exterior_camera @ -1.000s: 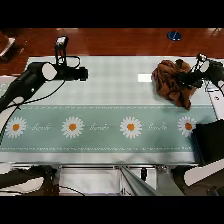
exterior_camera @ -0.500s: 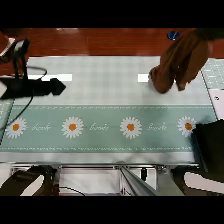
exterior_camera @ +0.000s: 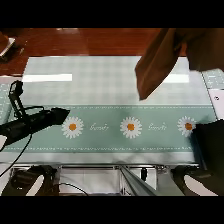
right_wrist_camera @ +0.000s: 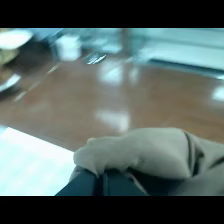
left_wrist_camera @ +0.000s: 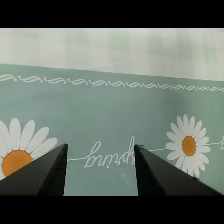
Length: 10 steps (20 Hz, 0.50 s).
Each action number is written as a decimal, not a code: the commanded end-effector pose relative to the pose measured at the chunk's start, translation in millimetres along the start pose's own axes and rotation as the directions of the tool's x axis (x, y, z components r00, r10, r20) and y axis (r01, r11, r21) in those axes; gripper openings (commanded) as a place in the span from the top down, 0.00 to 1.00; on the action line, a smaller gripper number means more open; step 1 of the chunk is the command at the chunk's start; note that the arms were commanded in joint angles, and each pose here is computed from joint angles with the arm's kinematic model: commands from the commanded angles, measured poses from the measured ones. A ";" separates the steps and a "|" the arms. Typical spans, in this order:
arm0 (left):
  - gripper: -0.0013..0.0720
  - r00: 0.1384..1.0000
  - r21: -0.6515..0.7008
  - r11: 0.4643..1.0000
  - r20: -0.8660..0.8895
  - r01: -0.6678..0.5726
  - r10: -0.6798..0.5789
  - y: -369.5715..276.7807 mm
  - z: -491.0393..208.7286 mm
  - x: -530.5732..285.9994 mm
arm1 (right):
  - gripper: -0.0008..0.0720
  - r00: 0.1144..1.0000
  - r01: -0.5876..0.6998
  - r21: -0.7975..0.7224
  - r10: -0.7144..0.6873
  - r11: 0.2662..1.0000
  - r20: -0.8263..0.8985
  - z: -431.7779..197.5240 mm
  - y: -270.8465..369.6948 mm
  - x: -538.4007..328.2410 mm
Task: Fold the shirts.
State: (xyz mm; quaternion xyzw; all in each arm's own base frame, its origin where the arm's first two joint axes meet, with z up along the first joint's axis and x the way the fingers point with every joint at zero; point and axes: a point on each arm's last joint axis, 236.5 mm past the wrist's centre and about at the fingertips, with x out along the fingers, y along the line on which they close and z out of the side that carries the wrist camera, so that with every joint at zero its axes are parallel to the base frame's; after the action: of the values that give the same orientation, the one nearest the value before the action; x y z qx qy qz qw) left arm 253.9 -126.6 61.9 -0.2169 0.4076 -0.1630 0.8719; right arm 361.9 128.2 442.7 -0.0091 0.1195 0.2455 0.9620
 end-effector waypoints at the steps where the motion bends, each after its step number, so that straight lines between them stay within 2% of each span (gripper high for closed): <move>1: 0.29 1.000 -0.016 1.000 0.006 0.013 -0.013 -0.6 -3.7 0.9 | 0.96 0.961 -0.177 -0.029 0.166 0.984 -0.222 -57.4 61.5 -9.6; 5: 0.29 1.000 -0.015 1.000 0.007 0.013 -0.013 -0.5 -3.6 0.9 | 0.96 0.826 -0.359 0.067 0.351 0.931 -0.442 -158.0 134.8 36.4; 10: 0.29 1.000 -0.015 1.000 0.006 0.013 -0.013 -0.5 -3.7 0.9 | 0.96 0.676 -0.328 0.335 0.467 0.883 -0.571 -311.3 201.2 94.6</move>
State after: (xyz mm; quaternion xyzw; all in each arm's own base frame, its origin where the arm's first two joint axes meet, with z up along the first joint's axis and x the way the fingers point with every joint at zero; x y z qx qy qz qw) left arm 251.9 -128.1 59.6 -0.2269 0.4046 -0.1641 0.8706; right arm 297.8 285.2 206.4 -0.0182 0.3978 0.4127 0.8193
